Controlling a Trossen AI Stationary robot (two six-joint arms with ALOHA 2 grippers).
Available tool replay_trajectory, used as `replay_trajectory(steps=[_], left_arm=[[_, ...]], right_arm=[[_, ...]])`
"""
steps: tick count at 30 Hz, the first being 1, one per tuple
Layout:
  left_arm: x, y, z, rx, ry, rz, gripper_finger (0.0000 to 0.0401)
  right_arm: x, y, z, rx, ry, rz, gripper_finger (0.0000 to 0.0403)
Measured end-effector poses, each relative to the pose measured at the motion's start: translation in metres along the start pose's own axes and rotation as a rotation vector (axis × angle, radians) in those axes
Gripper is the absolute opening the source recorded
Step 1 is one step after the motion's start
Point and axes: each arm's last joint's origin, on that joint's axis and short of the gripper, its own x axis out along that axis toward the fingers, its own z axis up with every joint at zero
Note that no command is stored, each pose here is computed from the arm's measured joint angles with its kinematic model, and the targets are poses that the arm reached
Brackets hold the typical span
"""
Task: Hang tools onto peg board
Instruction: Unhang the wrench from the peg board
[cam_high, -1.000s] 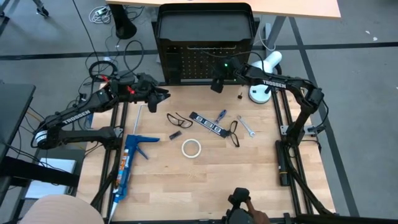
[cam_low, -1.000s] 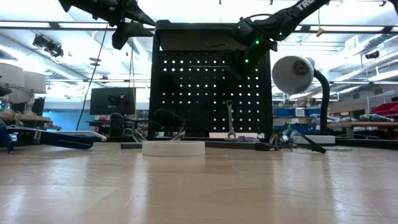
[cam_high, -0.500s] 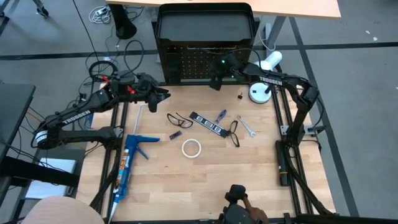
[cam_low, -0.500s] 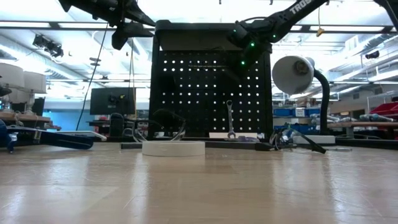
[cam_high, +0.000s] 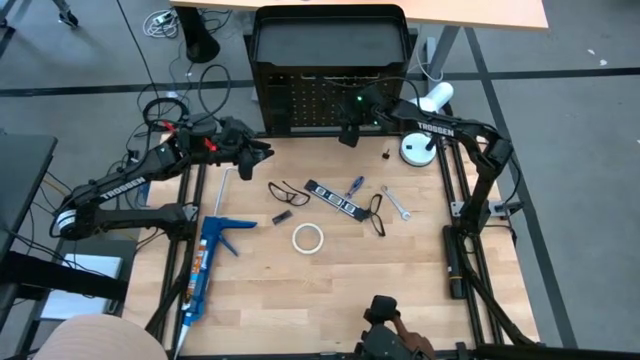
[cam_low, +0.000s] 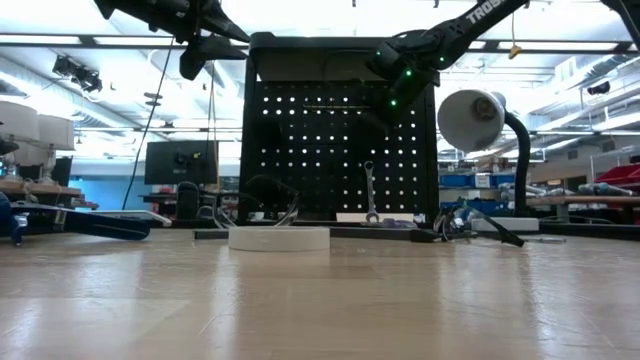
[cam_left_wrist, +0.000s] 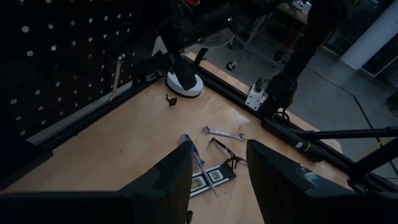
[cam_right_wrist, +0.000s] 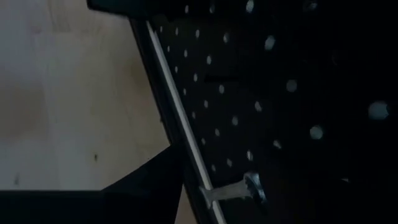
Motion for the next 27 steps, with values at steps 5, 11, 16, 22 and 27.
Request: replay_trajectory(steps=[5, 11, 16, 22, 27], left_arm=[[0.0, 0.0, 0.0, 0.001, 0.0, 0.0, 0.0156], [0.0, 0.0, 0.0, 0.001, 0.0, 0.0, 0.0156], [0.0, 0.0, 0.0, 0.001, 0.001, 0.0, 0.0156], [0.0, 0.0, 0.0, 0.003, -0.004, -0.004, 0.0156], [0.0, 0.0, 0.0, -0.001, -0.003, -0.011, 0.0156]], right_arm=[[0.001, 0.002, -0.005, -0.053, 0.059, -0.013, 0.0203], [0.004, 0.016, 0.003, -0.19, 0.067, -0.071, 0.0203], [0.003, 0.018, 0.003, -0.192, 0.082, -0.092, 0.0203], [0.016, 0.023, -0.002, -0.262, 0.138, -0.119, 0.0203], [0.023, 0.026, -0.003, -0.319, 0.185, -0.199, 0.0203]])
